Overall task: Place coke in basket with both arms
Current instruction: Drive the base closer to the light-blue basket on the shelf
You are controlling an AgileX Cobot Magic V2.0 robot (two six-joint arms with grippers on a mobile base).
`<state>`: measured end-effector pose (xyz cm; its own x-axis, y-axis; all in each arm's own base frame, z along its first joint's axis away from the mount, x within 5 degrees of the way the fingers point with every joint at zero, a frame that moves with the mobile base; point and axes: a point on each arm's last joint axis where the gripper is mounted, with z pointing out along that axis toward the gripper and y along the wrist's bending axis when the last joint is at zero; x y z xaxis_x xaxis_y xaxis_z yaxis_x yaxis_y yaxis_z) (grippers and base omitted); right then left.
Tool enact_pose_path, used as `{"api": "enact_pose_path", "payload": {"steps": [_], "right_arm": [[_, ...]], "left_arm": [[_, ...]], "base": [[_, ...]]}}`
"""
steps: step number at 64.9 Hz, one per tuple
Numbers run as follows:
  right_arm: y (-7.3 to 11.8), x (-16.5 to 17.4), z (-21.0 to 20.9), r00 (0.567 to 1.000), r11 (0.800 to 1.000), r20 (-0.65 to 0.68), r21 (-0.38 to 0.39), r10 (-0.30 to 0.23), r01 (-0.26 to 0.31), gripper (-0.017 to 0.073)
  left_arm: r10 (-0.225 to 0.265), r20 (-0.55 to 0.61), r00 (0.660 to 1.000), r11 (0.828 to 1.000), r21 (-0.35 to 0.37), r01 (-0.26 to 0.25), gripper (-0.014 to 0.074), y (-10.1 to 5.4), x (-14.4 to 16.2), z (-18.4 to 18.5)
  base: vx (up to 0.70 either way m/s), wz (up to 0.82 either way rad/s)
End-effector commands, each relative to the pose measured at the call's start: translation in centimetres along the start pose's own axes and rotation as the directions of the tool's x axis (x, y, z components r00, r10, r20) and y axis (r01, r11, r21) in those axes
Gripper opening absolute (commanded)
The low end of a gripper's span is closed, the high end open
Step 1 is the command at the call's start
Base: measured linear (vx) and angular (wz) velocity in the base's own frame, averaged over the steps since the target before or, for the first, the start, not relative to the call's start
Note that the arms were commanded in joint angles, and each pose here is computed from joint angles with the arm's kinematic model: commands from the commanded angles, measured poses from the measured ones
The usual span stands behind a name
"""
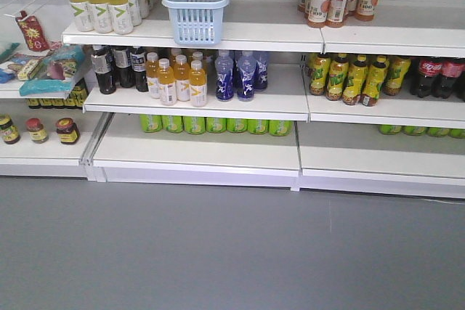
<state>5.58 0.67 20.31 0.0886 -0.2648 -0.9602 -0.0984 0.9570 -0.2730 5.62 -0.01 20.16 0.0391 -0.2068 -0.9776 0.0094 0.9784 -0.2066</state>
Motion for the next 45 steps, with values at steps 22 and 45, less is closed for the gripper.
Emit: {"api": "enact_pose_path", "payload": {"steps": [22, 45], "right_arm": [[-0.12, -0.24, -0.06, 0.998, 0.999, 0.064, 0.028, -0.019, 0.017, -0.0009], [-0.12, -0.24, -0.06, 0.998, 0.999, 0.064, 0.028, -0.019, 0.017, -0.0009]], "left_arm": [[-0.004, 0.069, 0.998, 1.0, 0.019, 0.002, -0.0006, -0.08, -0.3, -0.05], [-0.004, 0.069, 0.998, 1.0, 0.019, 0.002, -0.0006, -0.08, -0.3, -0.05]], "base": [[0.11, 0.0], [0.13, -0.02]]}}
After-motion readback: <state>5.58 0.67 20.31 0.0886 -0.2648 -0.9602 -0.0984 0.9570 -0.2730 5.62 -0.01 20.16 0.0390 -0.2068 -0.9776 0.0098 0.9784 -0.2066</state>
